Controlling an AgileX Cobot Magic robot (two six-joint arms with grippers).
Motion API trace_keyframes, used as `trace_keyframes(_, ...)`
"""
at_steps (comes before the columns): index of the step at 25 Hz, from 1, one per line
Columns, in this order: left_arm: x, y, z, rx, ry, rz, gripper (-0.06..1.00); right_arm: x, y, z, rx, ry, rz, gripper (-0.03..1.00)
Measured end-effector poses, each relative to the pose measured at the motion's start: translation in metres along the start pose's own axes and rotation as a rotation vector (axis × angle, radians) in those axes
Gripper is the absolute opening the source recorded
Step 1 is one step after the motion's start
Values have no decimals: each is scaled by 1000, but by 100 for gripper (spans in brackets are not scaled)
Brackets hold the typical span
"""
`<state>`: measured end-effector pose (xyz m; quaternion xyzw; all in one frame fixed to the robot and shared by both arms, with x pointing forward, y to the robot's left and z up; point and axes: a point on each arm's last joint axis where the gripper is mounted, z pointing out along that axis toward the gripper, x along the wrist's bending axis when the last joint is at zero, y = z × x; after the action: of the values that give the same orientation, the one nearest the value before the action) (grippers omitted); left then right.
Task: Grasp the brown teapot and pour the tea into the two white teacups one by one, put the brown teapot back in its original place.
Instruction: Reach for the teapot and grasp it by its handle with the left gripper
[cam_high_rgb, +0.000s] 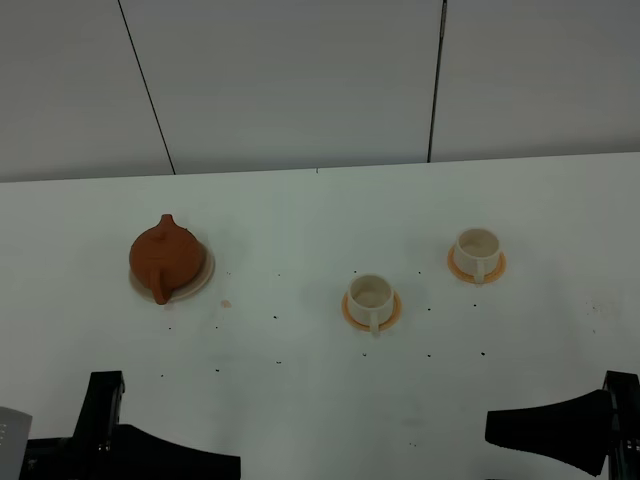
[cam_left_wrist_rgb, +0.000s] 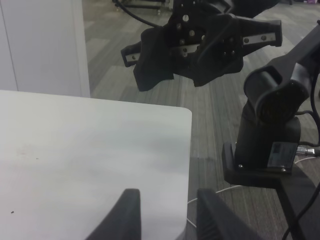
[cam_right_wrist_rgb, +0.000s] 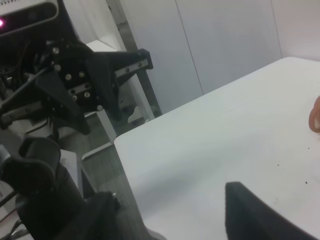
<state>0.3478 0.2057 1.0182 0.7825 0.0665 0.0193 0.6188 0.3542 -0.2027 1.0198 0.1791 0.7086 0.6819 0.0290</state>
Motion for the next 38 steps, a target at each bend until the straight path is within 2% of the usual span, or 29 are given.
trace_keyframes(22,0,0,0,3,-1,0,34,1,-2,0,17,8,23,44)
trace_keyframes(26,1,2,0,-22,10,-57,32,0,1,0,-9,-4,32,39)
trace_keyframes(29,-1,10,-2,-73,55,-75,28,1,6,-1,-47,-17,28,34)
trace_keyframes(33,-12,25,-9,-149,140,-1,21,7,10,-4,-73,-17,1,22)
trace_keyframes(38,-33,43,-23,-254,296,44,16,26,22,-13,-125,-37,-106,6)
